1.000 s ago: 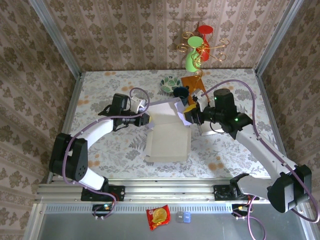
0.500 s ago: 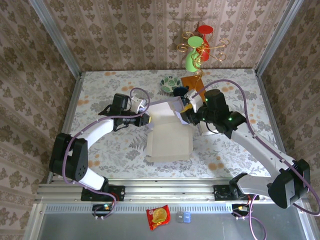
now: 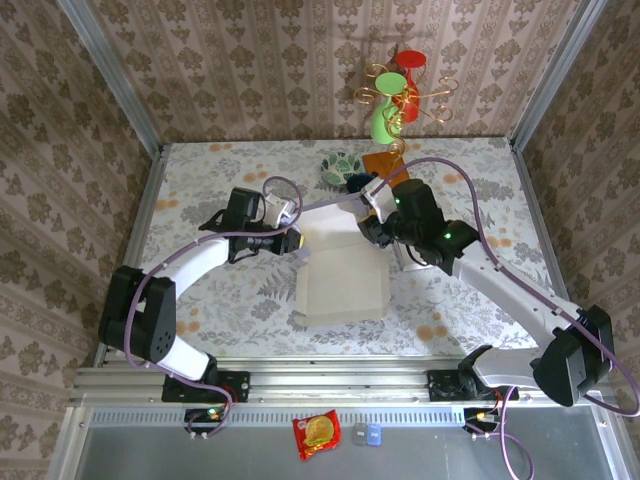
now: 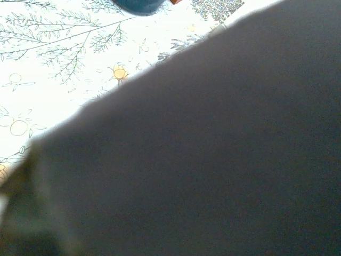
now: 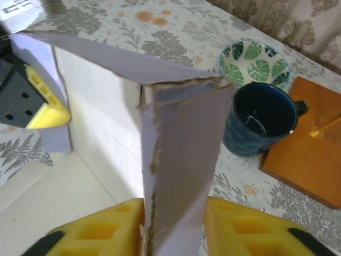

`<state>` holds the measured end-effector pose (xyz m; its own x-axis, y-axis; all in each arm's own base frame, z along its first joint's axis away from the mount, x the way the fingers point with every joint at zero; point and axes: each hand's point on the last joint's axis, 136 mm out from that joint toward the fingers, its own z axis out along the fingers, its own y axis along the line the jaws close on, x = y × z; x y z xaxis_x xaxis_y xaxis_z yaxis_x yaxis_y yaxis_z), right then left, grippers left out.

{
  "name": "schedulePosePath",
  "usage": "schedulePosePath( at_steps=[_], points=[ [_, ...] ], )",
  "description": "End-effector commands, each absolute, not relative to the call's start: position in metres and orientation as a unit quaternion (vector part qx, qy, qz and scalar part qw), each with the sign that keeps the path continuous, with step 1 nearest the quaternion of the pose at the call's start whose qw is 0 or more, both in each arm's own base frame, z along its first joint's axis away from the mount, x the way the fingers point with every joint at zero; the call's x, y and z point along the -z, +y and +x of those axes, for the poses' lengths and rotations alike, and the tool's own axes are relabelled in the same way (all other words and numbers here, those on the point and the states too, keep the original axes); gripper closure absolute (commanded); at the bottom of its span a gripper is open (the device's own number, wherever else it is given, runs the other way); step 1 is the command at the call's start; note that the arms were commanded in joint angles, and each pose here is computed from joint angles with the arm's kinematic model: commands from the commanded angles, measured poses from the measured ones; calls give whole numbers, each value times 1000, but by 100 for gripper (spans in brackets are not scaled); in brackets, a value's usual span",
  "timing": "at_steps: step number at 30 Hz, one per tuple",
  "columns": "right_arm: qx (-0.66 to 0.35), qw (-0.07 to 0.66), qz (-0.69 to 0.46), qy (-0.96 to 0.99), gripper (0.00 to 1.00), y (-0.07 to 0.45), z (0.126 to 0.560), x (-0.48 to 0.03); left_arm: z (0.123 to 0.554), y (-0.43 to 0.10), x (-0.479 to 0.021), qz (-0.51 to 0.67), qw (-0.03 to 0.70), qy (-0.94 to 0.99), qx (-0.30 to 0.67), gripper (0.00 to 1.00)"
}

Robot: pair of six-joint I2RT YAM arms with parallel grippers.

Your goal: Fold the paper box

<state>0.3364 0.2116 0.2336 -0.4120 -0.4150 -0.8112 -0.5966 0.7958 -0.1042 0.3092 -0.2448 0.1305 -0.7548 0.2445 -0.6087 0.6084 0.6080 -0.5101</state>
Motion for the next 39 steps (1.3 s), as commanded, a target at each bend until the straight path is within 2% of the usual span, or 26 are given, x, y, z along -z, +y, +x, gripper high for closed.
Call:
schedulePosePath(
  at_steps=[1,5,10,14,24,33,37,39],
  points=[
    [-47,461,-281,840,74,204,348,-242,315,-251,-143,259,262,858,357,100],
    [20,456,-238,857,91,193,357,-238,321,-249,-141,235,259,880,322,100],
    [83,465,-159,867,100,173,364,-244,316,-255,-138,218,249,897,294,100],
    [136,446,-97,880,100,159,370,-236,316,-254,-135,184,232,913,279,100],
    [254,332,-1,909,100,129,354,-212,311,-257,-127,121,160,941,272,100],
    [236,331,-20,913,100,138,351,-208,306,-263,-123,120,120,945,279,100],
    [191,312,-41,930,100,146,353,-190,301,-265,-123,131,100,946,279,100],
    [170,301,-37,938,97,145,354,-183,298,-264,-122,135,90,947,276,100]
  ],
)
